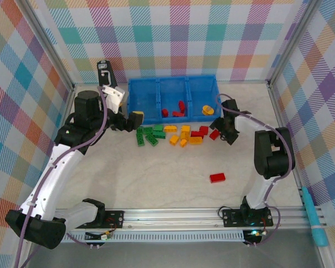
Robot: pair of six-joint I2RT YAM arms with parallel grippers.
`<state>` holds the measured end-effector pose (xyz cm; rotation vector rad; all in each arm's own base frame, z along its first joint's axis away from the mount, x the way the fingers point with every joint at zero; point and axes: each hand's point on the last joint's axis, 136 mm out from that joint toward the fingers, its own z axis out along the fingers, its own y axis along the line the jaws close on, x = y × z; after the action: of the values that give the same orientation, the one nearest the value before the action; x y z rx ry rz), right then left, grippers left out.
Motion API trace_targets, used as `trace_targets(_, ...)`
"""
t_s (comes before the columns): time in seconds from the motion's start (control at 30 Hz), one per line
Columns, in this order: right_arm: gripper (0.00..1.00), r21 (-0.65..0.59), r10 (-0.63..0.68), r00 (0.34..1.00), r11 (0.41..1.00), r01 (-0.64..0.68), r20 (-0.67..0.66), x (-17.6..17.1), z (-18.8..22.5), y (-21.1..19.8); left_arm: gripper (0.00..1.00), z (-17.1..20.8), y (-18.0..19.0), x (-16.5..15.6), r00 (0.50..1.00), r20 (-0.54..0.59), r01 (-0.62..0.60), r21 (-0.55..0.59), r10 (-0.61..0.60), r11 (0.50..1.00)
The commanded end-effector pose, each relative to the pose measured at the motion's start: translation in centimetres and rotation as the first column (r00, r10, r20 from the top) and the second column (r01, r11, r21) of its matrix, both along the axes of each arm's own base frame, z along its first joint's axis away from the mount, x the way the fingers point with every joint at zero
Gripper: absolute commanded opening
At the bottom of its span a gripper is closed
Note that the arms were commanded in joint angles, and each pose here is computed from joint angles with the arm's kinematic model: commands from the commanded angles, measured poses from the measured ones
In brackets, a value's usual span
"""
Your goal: Sort the legos into containers by color
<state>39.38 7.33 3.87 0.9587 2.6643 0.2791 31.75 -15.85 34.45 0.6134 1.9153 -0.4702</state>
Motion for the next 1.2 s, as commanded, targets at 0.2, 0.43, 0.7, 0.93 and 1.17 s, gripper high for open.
trace_targets(0.2, 0.70, -0.089, 0.145, 0.988, 0.985, -0.149, -0.051, 1.5, -1.0, 0.3, 1.00, 0.3, 0.0, 0.3, 1.000, 0.015, -0.006, -0.002, 0.006, 1.000)
trace_targets(0.43, 0.62, -0.123, 0.184, 0.978, 0.973, -0.194, -0.094, 1.4, -1.9, 0.6, 1.00, 0.1, 0.0, 0.4, 1.000, 0.008, -0.007, 0.003, 0.007, 1.000)
trace_targets(0.7, 0.47, -0.149, 0.245, 0.958, 0.952, -0.267, -0.148, 0.6, -3.0, 0.9, 1.00, 0.1, 0.0, 0.4, 1.000, 0.011, -0.009, 0.004, 0.009, 1.000)
trace_targets(0.93, 0.33, -0.191, 0.344, 0.926, 0.909, -0.370, -0.156, -0.5, -3.0, 0.4, 1.00, 0.0, 0.0, 0.5, 1.000, 0.010, -0.007, 0.005, 0.007, 1.000)
trace_targets(1.17, 0.30, -0.267, 0.449, 0.894, 0.862, -0.430, 0.009, -0.2, 2.7, 0.4, 1.00, 0.0, 0.1, 0.4, 1.000, 0.017, -0.011, 0.006, 0.011, 1.000)
